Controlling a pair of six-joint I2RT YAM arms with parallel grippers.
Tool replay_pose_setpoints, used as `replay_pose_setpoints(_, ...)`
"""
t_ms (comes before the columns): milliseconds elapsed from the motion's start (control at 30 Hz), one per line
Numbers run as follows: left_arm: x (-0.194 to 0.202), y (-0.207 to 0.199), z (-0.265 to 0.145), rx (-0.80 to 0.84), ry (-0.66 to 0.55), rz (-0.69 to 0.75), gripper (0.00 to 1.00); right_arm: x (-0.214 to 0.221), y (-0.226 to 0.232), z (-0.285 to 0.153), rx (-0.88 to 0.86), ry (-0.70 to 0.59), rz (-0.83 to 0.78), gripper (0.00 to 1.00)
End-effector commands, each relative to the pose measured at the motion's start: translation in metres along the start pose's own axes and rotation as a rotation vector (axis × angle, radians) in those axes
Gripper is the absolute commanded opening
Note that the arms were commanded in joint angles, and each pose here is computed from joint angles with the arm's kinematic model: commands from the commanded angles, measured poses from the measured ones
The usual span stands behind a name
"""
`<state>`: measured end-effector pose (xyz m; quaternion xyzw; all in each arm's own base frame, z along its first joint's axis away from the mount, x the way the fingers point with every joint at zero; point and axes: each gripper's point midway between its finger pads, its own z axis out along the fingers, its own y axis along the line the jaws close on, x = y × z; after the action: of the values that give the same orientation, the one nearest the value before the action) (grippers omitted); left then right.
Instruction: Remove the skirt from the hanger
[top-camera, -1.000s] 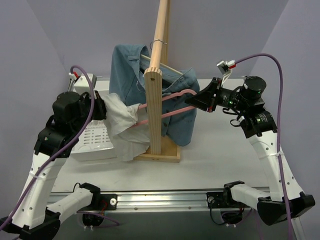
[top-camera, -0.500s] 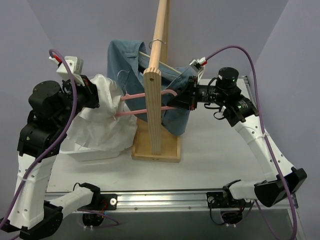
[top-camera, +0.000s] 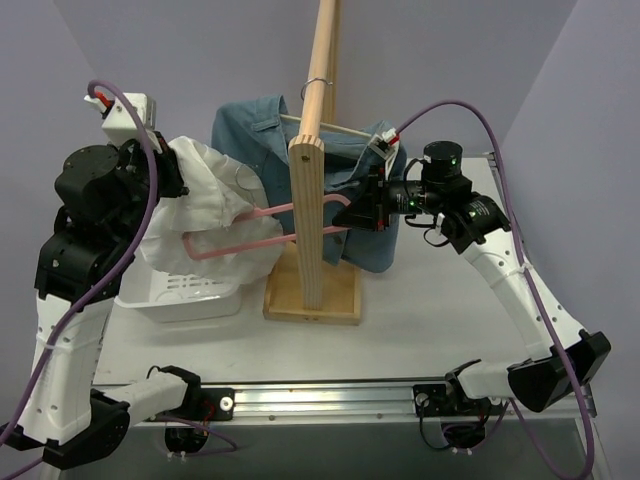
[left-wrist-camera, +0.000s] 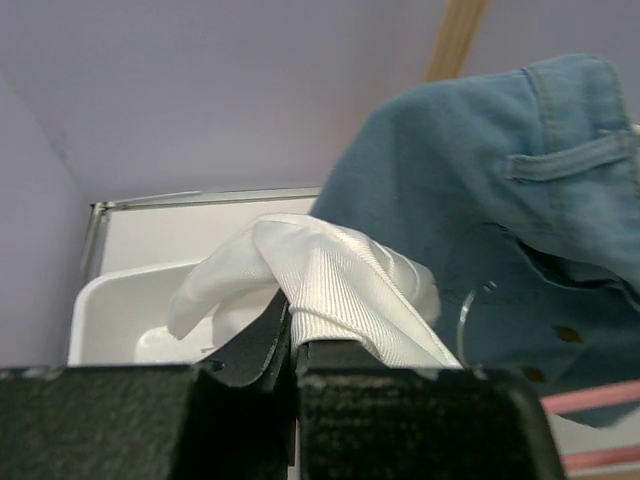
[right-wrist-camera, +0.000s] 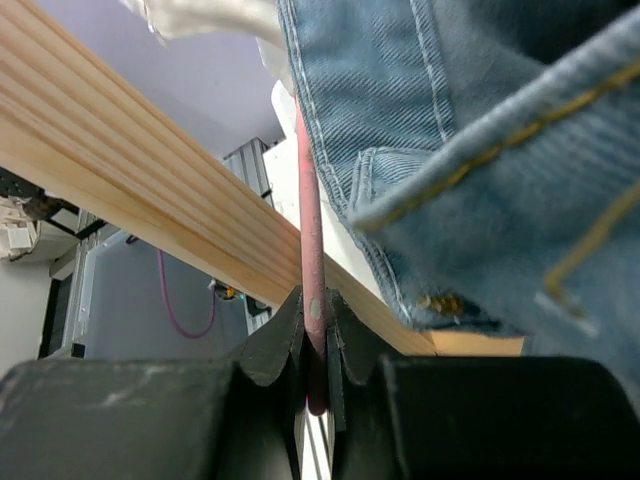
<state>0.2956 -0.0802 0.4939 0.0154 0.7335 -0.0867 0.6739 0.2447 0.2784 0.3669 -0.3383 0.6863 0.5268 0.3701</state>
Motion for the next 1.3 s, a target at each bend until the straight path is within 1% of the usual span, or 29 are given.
replay_pose_setpoints(0, -0.051, 0.029, -0.002, -0.166, -0.157, 0.058, 0.02, 0.008, 0.011, -0.007, -0.015, 0.008, -0.045, 0.00)
replay_pose_setpoints(33, -0.058, 0.032, -0.005, -0.181, -0.170, 0.065, 0.02, 0.010, 0.012, -0.007, -0.016, 0.010, -0.042, 0.00)
replay_pose_setpoints(67, -0.058, 0.037, 0.000, -0.217, -0.158, 0.071, 0.02, 0.011, 0.012, -0.009, -0.013, 0.009, -0.042, 0.00)
replay_pose_setpoints(100, -0.057, 0.042, 0.000, -0.238, -0.139, 0.109, 0.02, 0.010, 0.017, -0.011, -0.016, 0.003, -0.052, 0.00)
replay_pose_setpoints(133, -0.067, 0.045, -0.005, -0.253, -0.158, 0.110, 0.02, 0.010, 0.018, -0.012, -0.016, 0.000, -0.054, 0.00)
replay_pose_setpoints(267, -0.078, 0.055, -0.006, -0.312, -0.178, 0.153, 0.02, 0.014, 0.026, -0.018, -0.021, 0.008, -0.067, 0.00)
replay_pose_setpoints(400, -0.088, 0.067, -0.004, -0.393, -0.153, 0.212, 0.02, 0.014, 0.029, -0.022, -0.017, -0.002, -0.100, 0.00)
replay_pose_setpoints(500, -0.100, 0.075, -0.013, -0.442, -0.183, 0.211, 0.02, 0.012, 0.030, -0.022, -0.017, -0.024, -0.095, 0.00)
replay_pose_setpoints(633, -0.119, 0.079, -0.028, -0.460, -0.243, 0.199, 0.02, 0.011, 0.030, -0.022, -0.023, -0.029, -0.097, 0.00)
replay_pose_setpoints(733, -0.115, 0.082, -0.030, -0.473, -0.226, 0.214, 0.02, 0.013, 0.027, -0.020, -0.020, -0.026, -0.090, 0.00)
replay_pose_setpoints(867, -0.115, 0.083, -0.036, -0.474, -0.240, 0.226, 0.02, 0.017, 0.026, -0.021, -0.019, -0.022, -0.086, 0.00)
replay_pose_setpoints(900, -0.112, 0.082, -0.034, -0.468, -0.233, 0.229, 0.02, 0.017, 0.025, -0.021, -0.017, -0.021, -0.099, 0.00)
replay_pose_setpoints(1033, -0.073, 0.069, -0.008, -0.382, -0.136, 0.238, 0.02, 0.019, 0.024, -0.018, -0.025, -0.021, -0.082, 0.00)
replay_pose_setpoints(1067, -0.050, 0.061, 0.006, -0.336, -0.085, 0.243, 0.02, 0.018, 0.025, -0.019, -0.028, -0.030, -0.087, 0.00)
replay_pose_setpoints(1133, -0.026, 0.056, 0.019, -0.306, -0.040, 0.244, 0.02, 0.020, 0.026, -0.019, -0.033, -0.028, -0.075, 0.00)
replay_pose_setpoints(1167, 0.000, 0.051, 0.032, -0.273, 0.002, 0.248, 0.02, 0.020, 0.026, -0.020, -0.031, -0.026, -0.079, 0.00)
replay_pose_setpoints(1233, 0.023, 0.047, 0.042, -0.250, 0.037, 0.234, 0.02, 0.025, 0.026, -0.021, -0.027, -0.012, -0.081, 0.00)
replay_pose_setpoints(1267, 0.050, 0.045, 0.050, -0.242, 0.092, 0.222, 0.02, 0.026, 0.026, -0.022, -0.022, -0.014, -0.083, 0.00)
